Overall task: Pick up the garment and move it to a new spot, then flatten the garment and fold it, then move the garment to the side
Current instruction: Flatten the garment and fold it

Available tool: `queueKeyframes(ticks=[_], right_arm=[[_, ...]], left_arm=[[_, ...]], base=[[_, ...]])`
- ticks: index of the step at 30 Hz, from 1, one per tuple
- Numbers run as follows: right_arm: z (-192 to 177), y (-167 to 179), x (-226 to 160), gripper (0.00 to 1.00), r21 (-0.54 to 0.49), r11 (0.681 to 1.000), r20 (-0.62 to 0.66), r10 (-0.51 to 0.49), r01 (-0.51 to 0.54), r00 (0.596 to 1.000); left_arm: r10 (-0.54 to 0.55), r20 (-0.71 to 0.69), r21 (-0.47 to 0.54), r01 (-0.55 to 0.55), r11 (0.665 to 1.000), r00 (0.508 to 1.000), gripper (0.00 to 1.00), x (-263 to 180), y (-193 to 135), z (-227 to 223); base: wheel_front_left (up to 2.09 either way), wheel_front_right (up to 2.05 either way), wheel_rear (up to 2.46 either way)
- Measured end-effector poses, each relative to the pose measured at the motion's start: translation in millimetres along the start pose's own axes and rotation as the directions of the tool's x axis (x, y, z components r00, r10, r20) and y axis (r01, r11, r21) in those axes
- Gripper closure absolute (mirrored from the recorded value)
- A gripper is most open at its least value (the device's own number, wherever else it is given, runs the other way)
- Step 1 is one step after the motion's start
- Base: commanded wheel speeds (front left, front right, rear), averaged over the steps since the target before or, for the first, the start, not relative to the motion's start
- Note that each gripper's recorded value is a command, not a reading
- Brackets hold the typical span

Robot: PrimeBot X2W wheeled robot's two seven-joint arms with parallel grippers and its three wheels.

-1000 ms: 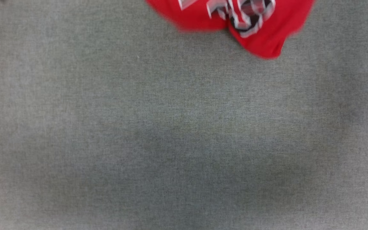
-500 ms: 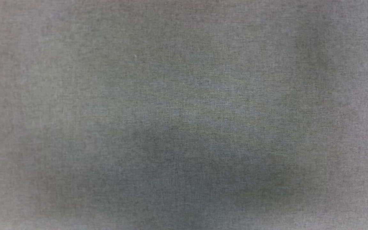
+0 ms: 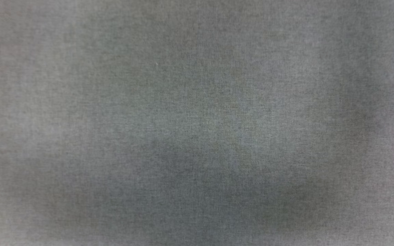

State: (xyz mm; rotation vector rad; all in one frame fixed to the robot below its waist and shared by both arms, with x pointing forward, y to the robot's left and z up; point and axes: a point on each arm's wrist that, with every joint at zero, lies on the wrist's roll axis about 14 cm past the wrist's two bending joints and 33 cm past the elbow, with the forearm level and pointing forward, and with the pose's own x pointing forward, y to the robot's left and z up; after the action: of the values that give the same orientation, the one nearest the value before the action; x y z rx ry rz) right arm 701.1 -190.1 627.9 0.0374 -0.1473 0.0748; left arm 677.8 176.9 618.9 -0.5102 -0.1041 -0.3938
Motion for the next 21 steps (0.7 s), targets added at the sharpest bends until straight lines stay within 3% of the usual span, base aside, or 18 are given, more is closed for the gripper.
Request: queueKeyframes(ticks=[5, 11, 21], right_arm=[[-50.4, -2.0, -53.7, 1.0, 0.035, 0.998, -0.177, 0.058, -0.052, 0.982], [-79.8, -0.3, -130.3, 1.0, 0.099, 0.991, -0.359, 0.124, -0.094, 0.925], [-88.0, 5.1, -241.2, 1.0, 0.218, 0.975, -0.513, 0.147, -0.037, 0.846]], left_arm=[[-0.001, -0.106, -0.074, -0.007, 0.997, 0.994, 1.0, -47.8, -0.7, -33.4], [0.023, -0.145, -0.138, -0.043, 0.989, 0.989, 1.0, -97.4, -1.5, -48.9], [0.065, -0.311, -0.22, -0.138, 0.966, 0.948, 1.0, -201.6, -13.9, -108.0]], base=[[0.0, 0.0, 0.0], [0.0, 0.0, 0.0], [0.0, 0.0, 0.0]])
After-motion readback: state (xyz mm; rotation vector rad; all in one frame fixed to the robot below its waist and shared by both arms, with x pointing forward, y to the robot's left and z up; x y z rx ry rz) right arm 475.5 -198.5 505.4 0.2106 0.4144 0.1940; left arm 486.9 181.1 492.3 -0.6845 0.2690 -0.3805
